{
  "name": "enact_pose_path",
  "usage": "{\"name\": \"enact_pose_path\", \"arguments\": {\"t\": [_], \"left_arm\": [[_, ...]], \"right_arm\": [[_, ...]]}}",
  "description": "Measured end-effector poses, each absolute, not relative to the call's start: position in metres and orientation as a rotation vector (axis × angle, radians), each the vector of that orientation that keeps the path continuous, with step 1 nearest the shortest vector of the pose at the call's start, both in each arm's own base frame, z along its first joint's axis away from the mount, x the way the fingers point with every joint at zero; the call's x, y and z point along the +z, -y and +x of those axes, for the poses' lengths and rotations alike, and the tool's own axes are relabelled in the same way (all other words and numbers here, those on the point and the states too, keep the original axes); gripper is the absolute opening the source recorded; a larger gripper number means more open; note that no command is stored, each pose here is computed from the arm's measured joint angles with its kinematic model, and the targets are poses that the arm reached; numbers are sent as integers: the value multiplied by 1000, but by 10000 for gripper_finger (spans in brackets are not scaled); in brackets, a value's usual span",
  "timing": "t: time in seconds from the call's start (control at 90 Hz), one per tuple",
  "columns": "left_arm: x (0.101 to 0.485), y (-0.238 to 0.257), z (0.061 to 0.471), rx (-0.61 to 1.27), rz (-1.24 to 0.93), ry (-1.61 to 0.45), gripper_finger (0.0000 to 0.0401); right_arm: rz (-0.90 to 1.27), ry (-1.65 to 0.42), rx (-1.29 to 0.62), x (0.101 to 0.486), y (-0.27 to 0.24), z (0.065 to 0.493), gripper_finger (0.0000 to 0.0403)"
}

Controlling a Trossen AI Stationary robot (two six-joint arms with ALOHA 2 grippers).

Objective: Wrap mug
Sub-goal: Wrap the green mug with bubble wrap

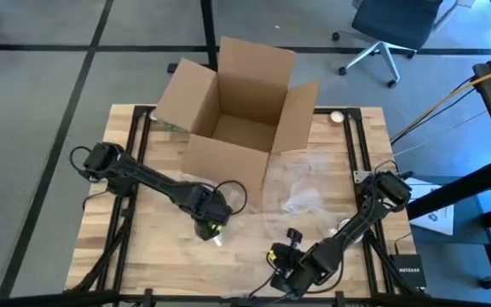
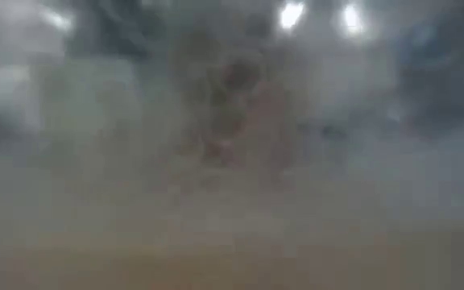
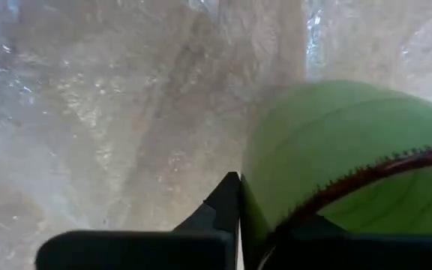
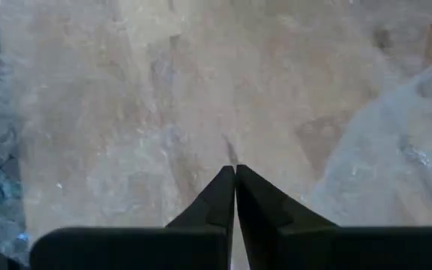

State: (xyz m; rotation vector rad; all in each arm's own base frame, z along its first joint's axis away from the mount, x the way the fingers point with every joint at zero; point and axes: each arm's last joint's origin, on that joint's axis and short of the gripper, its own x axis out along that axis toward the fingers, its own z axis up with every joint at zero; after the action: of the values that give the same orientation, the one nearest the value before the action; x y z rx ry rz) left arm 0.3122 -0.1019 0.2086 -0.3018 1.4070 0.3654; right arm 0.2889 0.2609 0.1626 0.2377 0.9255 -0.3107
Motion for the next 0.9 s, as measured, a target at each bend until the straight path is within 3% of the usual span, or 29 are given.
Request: {"name": "enact_pose_path", "arguments": {"t": [0.211,0.511,0.689,0.9], "left_arm": [[209,100,314,341,-286,-1403,21],[213,99,311,322,-282,-1410,87],[236,97,302,287,-348,-1364,118],[276,107,275,243,-386,-1236,125]], "right_arm": [[246,-916,-301,163,-262,290,1],[192,-971,-227,162,-263,289,11],[115,-991,-159,165,-266,291,72],[-32,-1081,28,186,-275,292,166]]}}
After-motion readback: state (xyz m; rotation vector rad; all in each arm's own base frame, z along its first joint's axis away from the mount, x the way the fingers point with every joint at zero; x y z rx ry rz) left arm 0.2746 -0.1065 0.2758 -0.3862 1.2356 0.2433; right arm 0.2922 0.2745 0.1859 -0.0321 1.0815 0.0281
